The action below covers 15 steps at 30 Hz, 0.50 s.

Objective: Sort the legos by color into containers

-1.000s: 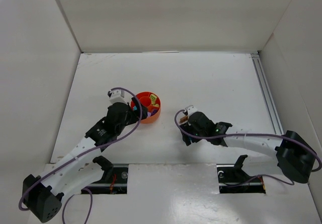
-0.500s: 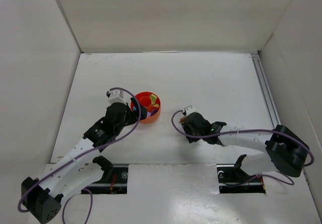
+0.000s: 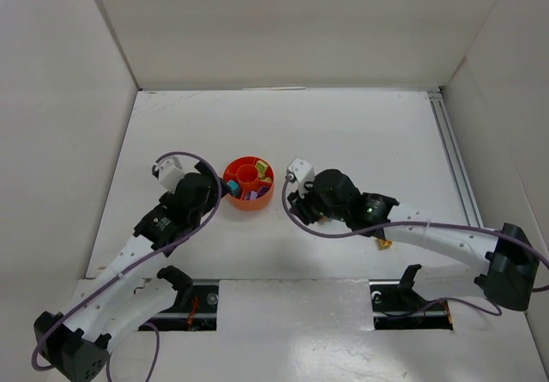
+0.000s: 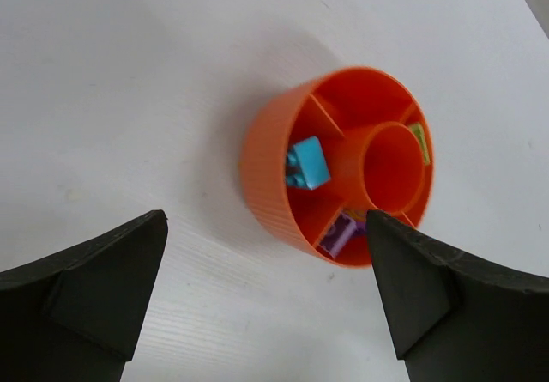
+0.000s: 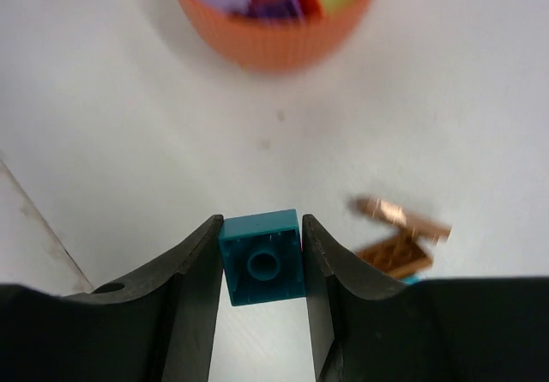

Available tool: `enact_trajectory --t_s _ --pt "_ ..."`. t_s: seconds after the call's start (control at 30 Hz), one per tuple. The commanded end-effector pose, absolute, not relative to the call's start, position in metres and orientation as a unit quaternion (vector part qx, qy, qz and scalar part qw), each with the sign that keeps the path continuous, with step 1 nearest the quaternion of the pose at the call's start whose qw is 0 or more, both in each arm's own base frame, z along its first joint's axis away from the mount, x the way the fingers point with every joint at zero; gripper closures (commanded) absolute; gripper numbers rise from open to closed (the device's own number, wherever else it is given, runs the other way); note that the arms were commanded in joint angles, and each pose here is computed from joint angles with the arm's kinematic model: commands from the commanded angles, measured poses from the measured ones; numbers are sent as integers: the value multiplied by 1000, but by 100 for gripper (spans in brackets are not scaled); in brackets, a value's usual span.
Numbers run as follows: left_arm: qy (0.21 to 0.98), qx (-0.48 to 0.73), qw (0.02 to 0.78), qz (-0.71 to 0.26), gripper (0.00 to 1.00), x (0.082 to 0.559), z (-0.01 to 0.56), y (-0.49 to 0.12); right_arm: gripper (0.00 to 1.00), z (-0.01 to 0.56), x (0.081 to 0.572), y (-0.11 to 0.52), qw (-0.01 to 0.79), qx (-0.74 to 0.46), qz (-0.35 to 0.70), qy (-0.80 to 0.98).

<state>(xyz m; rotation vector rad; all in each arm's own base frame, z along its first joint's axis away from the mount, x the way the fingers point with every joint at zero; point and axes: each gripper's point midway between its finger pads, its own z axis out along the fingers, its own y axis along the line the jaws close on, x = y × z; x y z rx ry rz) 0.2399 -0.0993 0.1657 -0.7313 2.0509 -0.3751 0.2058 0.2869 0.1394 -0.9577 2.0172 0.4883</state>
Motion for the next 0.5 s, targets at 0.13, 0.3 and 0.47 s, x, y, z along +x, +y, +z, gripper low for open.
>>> enact_trajectory --t_s 0.13,0.3,0.47 --pt "793 -393 452 -110 0 243 163 -50 74 246 246 370 523 -492 219 660" --pt "782 -423 444 -108 0 251 161 -27 74 267 267 424 532 -538 232 611" --pt "771 -431 453 -125 0 254 160 -19 74 255 286 458 511 -573 221 602"
